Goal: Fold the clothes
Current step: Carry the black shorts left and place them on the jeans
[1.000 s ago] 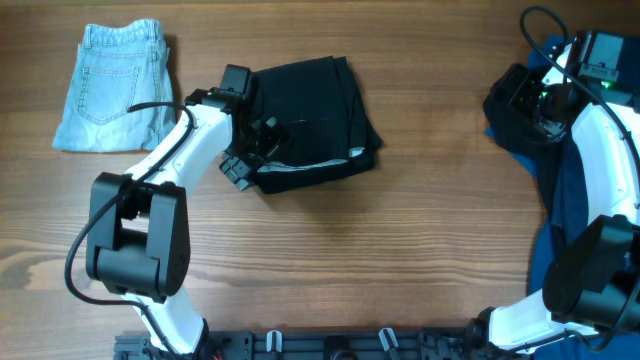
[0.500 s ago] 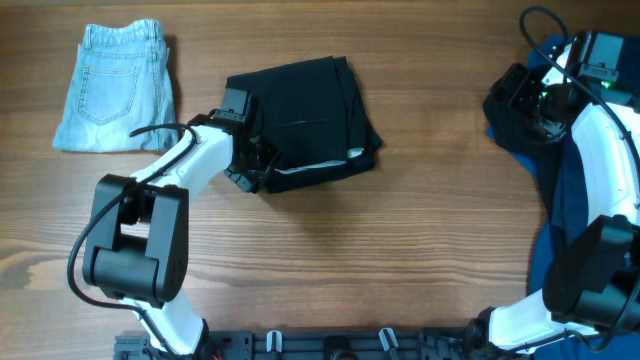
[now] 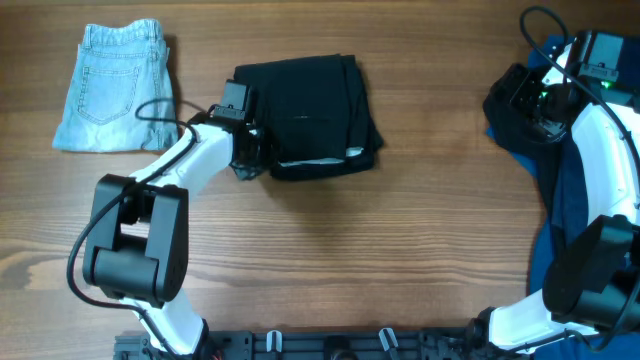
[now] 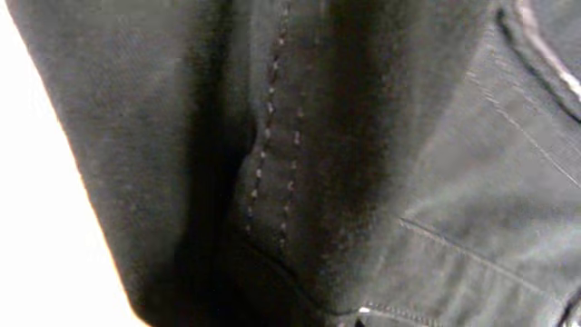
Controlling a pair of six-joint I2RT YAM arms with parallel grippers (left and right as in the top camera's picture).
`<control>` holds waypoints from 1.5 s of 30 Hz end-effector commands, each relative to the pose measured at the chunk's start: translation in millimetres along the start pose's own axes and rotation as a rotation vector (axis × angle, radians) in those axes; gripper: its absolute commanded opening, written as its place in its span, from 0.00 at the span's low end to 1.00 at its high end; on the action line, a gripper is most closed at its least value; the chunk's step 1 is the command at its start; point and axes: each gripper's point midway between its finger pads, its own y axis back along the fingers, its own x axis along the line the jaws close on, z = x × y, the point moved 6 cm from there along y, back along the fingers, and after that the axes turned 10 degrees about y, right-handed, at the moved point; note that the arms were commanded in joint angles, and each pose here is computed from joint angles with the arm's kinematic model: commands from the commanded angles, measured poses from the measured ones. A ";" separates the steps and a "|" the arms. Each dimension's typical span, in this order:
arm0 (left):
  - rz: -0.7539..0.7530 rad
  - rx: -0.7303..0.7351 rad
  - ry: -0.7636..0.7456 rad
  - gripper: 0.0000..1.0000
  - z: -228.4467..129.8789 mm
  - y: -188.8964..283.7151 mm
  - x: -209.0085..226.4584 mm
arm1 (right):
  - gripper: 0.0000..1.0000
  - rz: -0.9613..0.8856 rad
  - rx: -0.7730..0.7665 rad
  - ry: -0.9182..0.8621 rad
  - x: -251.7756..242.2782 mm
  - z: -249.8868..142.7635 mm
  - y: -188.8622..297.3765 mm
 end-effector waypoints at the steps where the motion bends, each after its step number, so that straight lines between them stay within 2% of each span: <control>1: -0.025 -0.230 -0.285 0.04 33.4 46.7 -36.7 | 1.00 -0.012 -0.006 0.008 -0.6 1.7 0.0; 5: 0.033 -0.441 -0.427 0.04 58.7 89.8 -55.6 | 1.00 -0.012 -0.006 0.009 -0.6 1.7 0.0; 7: 0.112 -0.543 -0.506 0.04 70.4 106.8 -57.9 | 1.00 -0.012 -0.006 0.009 -0.6 1.7 0.0; 12: 0.369 -0.775 -0.578 0.04 97.8 133.0 -48.1 | 1.00 -0.012 -0.006 0.008 -0.6 1.8 0.0; 17: 0.452 -0.898 -0.591 0.04 122.1 155.3 -42.5 | 1.00 -0.012 -0.006 0.009 -0.6 1.7 0.0; 26: 0.516 -0.985 -0.448 0.04 165.5 190.0 0.6 | 1.00 -0.012 -0.006 0.008 -0.6 1.7 0.0; 34: 0.415 -1.088 -0.173 0.04 182.6 229.4 32.4 | 1.00 -0.012 -0.006 0.009 -0.6 1.7 0.0; 45: 0.260 -1.035 0.142 0.04 213.4 244.1 106.6 | 1.00 -0.012 -0.006 0.009 -0.6 1.7 0.0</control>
